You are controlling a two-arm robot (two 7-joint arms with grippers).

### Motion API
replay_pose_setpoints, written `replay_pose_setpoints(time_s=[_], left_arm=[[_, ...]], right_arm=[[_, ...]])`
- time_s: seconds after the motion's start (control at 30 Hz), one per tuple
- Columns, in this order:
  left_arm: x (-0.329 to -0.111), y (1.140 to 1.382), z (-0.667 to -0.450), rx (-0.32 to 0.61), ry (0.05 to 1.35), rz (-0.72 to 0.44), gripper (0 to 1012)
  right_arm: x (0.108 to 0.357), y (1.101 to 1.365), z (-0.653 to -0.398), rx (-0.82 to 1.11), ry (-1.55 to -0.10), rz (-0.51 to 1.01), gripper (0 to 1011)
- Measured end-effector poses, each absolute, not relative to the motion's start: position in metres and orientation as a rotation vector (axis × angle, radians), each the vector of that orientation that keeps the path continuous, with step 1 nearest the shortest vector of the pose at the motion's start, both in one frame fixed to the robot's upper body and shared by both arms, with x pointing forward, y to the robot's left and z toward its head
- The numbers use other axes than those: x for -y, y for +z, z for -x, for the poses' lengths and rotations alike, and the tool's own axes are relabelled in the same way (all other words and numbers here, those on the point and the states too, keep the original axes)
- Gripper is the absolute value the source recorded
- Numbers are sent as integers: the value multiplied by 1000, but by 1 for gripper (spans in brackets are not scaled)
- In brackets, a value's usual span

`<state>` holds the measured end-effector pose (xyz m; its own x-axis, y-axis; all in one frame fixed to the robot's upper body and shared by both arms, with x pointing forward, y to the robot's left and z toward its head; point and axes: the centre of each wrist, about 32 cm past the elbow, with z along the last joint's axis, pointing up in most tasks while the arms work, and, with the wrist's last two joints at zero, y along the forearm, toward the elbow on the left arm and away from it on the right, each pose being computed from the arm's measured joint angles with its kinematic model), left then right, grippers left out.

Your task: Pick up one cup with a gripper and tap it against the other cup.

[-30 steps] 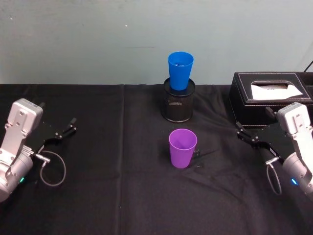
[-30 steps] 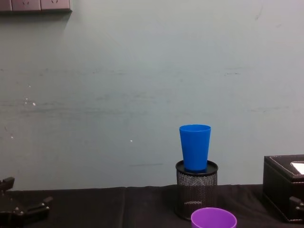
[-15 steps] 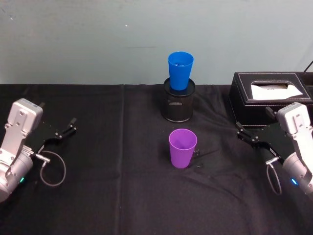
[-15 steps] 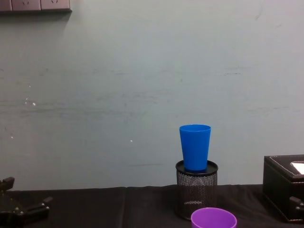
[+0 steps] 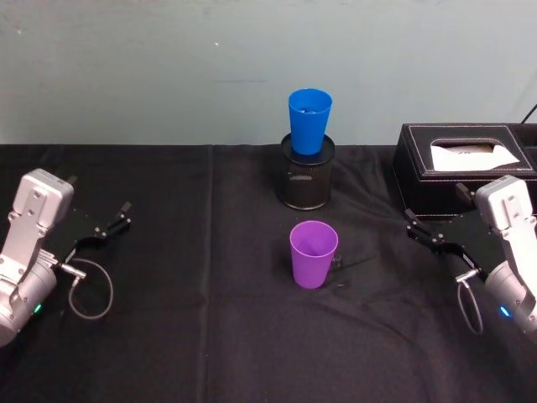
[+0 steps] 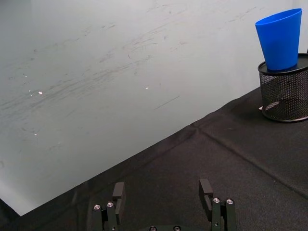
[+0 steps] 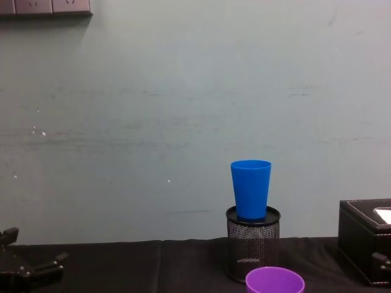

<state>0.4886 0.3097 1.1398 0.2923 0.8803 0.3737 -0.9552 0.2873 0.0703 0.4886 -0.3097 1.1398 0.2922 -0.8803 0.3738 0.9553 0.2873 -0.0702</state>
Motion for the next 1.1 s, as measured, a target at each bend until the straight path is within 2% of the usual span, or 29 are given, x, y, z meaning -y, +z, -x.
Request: replay_pose_setpoints(time_s=[0.3,0.53,0.77,1.1], left_arm=[[-310,1140,-489,285,1248,-304,1000],[-310,1140,-489,285,1248,-304,1000],[-310,1140,-489,285,1248,-304,1000],[-310,1140,-489,285,1248,-304,1000]], right_arm=[[310,1146,-490,295,-1235,291,1003],[310,1145,-479,273,-1193,256,1003],[308,1133,-456,192,-1072,208,1003],[294,1126,-450,149,-843,176,1003]])
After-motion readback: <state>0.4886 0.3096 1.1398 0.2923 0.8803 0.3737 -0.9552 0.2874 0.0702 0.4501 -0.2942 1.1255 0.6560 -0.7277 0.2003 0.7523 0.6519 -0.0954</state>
